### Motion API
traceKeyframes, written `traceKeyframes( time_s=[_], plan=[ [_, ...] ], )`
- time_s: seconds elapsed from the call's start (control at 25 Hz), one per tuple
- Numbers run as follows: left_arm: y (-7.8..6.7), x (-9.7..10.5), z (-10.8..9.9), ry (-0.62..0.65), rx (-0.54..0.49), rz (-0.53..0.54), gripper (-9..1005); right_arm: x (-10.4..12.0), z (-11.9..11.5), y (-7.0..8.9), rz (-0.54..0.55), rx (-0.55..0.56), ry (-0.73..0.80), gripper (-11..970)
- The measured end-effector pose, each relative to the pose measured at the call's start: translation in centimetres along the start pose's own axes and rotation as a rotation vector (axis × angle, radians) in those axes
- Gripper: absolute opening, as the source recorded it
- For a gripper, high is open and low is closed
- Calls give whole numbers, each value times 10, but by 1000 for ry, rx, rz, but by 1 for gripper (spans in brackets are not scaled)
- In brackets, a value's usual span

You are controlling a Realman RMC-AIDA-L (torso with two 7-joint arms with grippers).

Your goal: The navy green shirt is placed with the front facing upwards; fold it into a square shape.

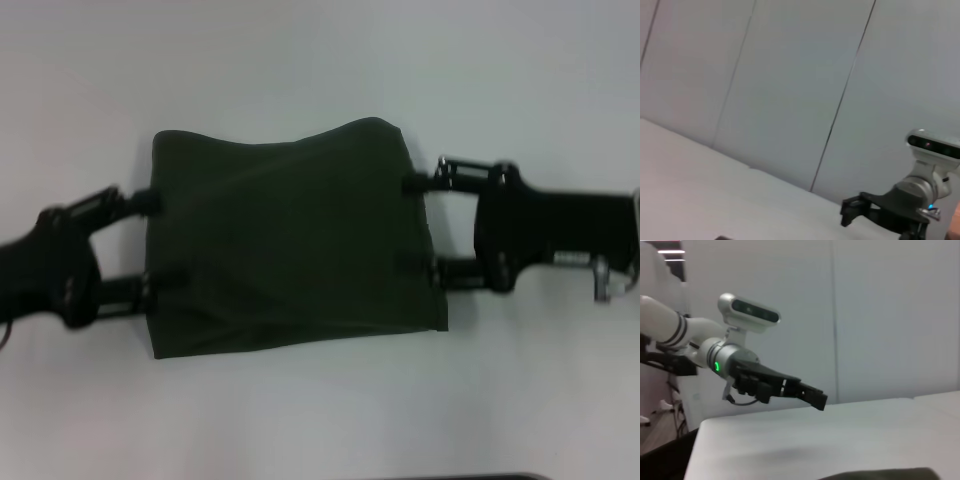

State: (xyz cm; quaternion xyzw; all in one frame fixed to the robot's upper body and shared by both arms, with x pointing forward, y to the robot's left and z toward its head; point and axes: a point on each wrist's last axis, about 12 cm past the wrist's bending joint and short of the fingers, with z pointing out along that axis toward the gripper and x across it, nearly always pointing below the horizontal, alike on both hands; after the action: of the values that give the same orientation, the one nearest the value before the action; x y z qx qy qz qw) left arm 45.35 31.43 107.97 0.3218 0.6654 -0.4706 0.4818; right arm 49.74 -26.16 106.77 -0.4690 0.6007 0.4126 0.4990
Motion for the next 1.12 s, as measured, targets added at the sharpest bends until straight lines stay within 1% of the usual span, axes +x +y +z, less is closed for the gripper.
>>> traceKeyframes(
  time_s=[0.08,0.2,0.32,0.44,0.6,0.76,0.92,1.12],
  plan=[
    [-10,15,-8,-13,-18,13,948,8,-2,12,-23,-8,-23,837],
    [-22,29,-15,-35,-40,43,948,15,-4,25,-41,-13,-72,837],
    [-30,40,-17,-43,-46,63,948,20,-4,33,-21,-18,-82,836],
    [-34,48,-17,-35,-36,52,948,27,-2,38,11,-10,-74,836],
    [-37,55,-12,24,24,15,948,32,2,46,43,-44,-64,837],
    [-38,57,-5,63,95,-9,948,35,4,51,58,-69,-55,837],
    [-34,54,1,65,114,-2,948,36,4,52,63,-74,-55,837],
    [-30,51,5,62,114,6,948,37,5,54,73,-76,-57,837]
  ],
)
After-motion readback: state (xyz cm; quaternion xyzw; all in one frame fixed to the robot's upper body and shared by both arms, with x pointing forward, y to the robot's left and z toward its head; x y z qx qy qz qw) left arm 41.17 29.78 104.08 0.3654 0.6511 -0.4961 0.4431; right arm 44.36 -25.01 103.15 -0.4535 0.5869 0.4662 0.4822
